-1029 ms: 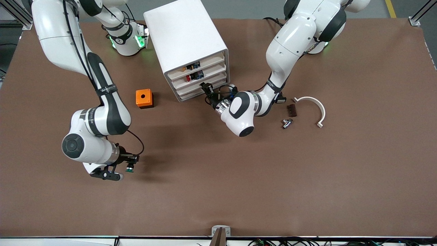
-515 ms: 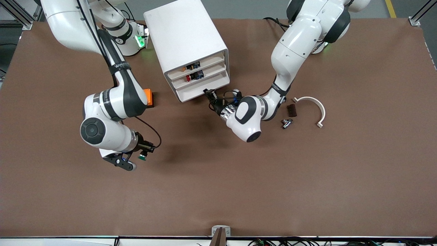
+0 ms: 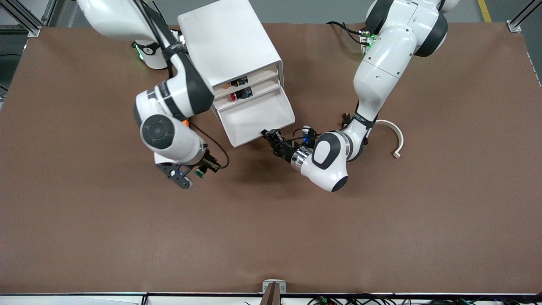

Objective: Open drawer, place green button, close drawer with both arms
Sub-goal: 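Lower the button into the drawer with the right gripper while the left gripper releases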

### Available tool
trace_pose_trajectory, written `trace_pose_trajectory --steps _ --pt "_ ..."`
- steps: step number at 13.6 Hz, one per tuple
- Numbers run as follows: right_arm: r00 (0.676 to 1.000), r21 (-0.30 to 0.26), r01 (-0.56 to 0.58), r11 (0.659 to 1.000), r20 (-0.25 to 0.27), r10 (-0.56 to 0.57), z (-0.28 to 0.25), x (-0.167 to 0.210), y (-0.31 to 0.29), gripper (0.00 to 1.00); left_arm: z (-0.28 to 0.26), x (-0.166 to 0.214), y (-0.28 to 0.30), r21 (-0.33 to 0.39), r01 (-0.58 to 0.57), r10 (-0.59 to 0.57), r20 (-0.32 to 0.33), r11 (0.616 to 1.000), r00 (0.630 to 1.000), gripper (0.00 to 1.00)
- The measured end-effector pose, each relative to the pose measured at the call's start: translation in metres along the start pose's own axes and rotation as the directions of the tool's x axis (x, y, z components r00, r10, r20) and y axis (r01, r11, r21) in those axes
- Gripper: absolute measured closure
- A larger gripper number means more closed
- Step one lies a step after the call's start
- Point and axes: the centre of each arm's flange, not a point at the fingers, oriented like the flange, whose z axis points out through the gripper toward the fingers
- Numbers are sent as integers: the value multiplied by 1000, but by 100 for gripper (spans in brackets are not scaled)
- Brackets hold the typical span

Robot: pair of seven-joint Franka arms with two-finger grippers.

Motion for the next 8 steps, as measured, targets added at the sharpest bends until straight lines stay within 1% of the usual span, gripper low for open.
trace_pose_trajectory --steps 2,5,6,8 --pt "997 -10 -78 997 -3 78 6 -37 -10 59 -4 -5 1 -31 -36 36 27 999 999 86" --pt "984 -29 -179 983 -12 179 18 -91 -20 59 -6 -6 2 -43 -71 73 35 997 997 86" --pt "979 -35 -202 979 -16 202 22 -107 -22 59 -8 -8 1 -51 -77 79 45 996 996 81" --pt "972 -38 -236 971 -23 235 32 -132 -23 59 -15 -13 -2 -60 -88 92 58 994 994 61"
